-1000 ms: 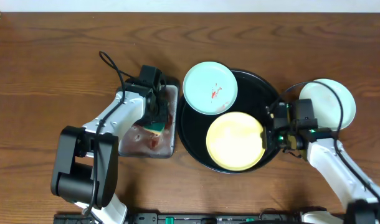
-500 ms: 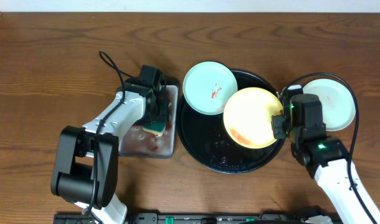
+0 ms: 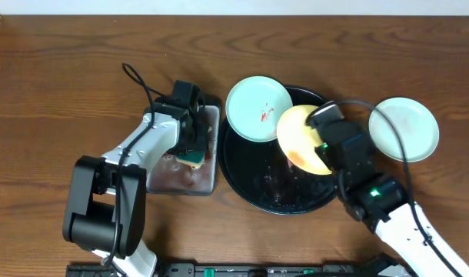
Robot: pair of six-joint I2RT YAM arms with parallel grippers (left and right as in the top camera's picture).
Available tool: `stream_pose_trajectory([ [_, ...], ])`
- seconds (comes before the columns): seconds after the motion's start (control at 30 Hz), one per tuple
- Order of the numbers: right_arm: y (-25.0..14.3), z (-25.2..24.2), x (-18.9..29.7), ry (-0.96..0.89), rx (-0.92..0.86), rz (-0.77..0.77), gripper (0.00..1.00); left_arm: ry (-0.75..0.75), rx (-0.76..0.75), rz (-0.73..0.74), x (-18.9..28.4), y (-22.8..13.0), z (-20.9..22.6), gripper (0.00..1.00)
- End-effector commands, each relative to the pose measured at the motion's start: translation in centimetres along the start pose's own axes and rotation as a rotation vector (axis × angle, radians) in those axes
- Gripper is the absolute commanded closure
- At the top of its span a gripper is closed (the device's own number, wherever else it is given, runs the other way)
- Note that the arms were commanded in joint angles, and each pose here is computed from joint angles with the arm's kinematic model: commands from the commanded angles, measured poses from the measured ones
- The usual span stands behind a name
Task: Clean dirty plates on tray and stack at the side
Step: 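Lift the yellow plate with the right gripper and carry it right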
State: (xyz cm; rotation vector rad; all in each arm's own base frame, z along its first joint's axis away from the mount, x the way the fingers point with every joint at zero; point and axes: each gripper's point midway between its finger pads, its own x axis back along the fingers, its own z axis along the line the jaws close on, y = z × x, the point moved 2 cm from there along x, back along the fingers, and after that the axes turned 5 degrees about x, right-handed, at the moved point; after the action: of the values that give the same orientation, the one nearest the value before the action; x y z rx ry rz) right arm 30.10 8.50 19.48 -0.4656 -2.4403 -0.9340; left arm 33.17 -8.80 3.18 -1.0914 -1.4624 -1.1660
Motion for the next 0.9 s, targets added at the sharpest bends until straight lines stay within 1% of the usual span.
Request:
stream_pose_trajectory([
  [0.0, 1.6, -2.1, 1.4, -0.139, 0.161, -0.014, 0.99, 0.009, 0.0, 0.009, -0.2, -0.2, 0.2, 0.44],
  [0.1, 2.6, -3.2, 2.0, -0.225, 0.184, -0.032, 0.99, 0.009, 0.0, 0.009, -0.2, -0.2, 0.2, 0.44],
  [0.3, 3.5, -4.0, 2.5, -0.287, 0.222, -0.044, 0.99, 0.009, 0.0, 0.008, -0.2, -0.2, 0.2, 0.44],
  [0.63, 4.4, -4.7, 2.8, -0.316, 0.194, -0.082, 0.99, 0.009, 0.0, 0.008, -0.2, -0.2, 0.2, 0.44],
  [0.7, 4.4, -4.9, 2.7, -0.314, 0.115, -0.092, 0.99, 0.009, 0.0, 0.008, -0.2, -0.2, 0.2, 0.44],
  [0.73, 4.3, -4.9, 2.4, -0.301, 0.048, -0.101, 0.99, 0.009, 0.0, 0.008, -0.2, -0.2, 0.2, 0.43],
  [0.8, 3.7, -4.4, 1.4, -0.24, -0.063, -0.103, 0.99, 0.009, 0.0, 0.008, -0.2, -0.2, 0.2, 0.43],
  [0.87, 2.4, -3.8, -0.1, -0.166, -0.188, -0.071, 0.99, 0.009, 0.0, 0.008, -0.2, -0.2, 0.2, 0.43],
])
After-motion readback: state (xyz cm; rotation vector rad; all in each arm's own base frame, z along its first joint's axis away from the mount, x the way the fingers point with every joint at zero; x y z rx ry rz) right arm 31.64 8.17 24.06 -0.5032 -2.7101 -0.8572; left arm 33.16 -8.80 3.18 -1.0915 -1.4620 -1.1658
